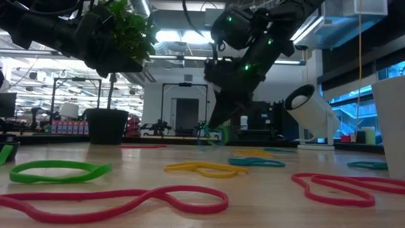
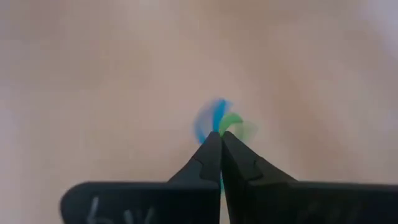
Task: Pick and place rubber bands into bin
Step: Put the green rubber band into the white bin
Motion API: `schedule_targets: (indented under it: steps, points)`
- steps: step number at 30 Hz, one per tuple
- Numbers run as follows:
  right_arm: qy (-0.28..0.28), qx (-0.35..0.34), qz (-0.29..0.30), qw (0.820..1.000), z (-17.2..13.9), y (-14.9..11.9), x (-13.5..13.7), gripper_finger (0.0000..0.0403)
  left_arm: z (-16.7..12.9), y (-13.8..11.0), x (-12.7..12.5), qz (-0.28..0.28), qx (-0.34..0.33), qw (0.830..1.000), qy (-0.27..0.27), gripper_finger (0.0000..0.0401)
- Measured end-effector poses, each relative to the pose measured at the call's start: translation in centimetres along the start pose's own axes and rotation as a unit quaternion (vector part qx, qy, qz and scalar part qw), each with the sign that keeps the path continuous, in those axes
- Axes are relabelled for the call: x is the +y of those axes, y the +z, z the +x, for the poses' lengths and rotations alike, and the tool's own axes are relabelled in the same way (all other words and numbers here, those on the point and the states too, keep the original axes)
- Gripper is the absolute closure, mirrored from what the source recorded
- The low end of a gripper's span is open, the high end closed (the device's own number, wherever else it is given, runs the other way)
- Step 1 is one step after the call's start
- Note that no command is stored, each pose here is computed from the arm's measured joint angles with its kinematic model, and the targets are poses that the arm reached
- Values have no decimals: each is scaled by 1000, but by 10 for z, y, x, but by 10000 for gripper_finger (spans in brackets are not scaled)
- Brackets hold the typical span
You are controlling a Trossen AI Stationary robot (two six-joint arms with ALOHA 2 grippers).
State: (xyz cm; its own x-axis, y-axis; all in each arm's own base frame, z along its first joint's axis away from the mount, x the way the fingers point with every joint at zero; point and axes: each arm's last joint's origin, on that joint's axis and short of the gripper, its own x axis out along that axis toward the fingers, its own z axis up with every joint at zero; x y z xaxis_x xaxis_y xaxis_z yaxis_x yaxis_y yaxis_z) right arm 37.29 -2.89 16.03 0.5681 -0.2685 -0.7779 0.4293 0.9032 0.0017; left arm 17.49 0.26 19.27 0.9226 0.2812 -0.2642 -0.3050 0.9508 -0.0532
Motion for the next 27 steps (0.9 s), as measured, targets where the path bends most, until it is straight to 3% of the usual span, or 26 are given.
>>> schedule_targets:
  steps: [2, 6, 8, 11, 13, 15, 17, 27]
  points:
    - [-5, -1, -1, 1000, 1, 1, -2, 402, 0, 0, 0, 0, 0, 1000, 0, 399]
    - [130, 26, -51, 990, -1, -1, 6, 402, 0, 0, 0, 0, 0, 1000, 0, 396]
    - [100, 18, -35, 994, 0, 0, 6, 403, 0, 0, 0, 0, 0, 1000, 0, 396]
    - [-8, 9, 0, 1000, 1, -1, -5, 403, 0, 0, 0, 0, 0, 1000, 0, 399]
    - [11, 14, -12, 1000, 1, 0, -5, 403, 0, 0, 0, -1, 0, 1000, 0, 400]
    - [81, 29, -35, 996, 1, -1, 0, 403, 0, 0, 0, -4, 0, 1000, 0, 400]
    - [115, 30, -37, 992, 0, -1, 4, 403, 0, 0, 0, -4, 0, 1000, 0, 398]
    - [93, 30, -25, 995, 2, -3, 4, 396, 0, 0, 0, -8, 0, 1000, 0, 400]
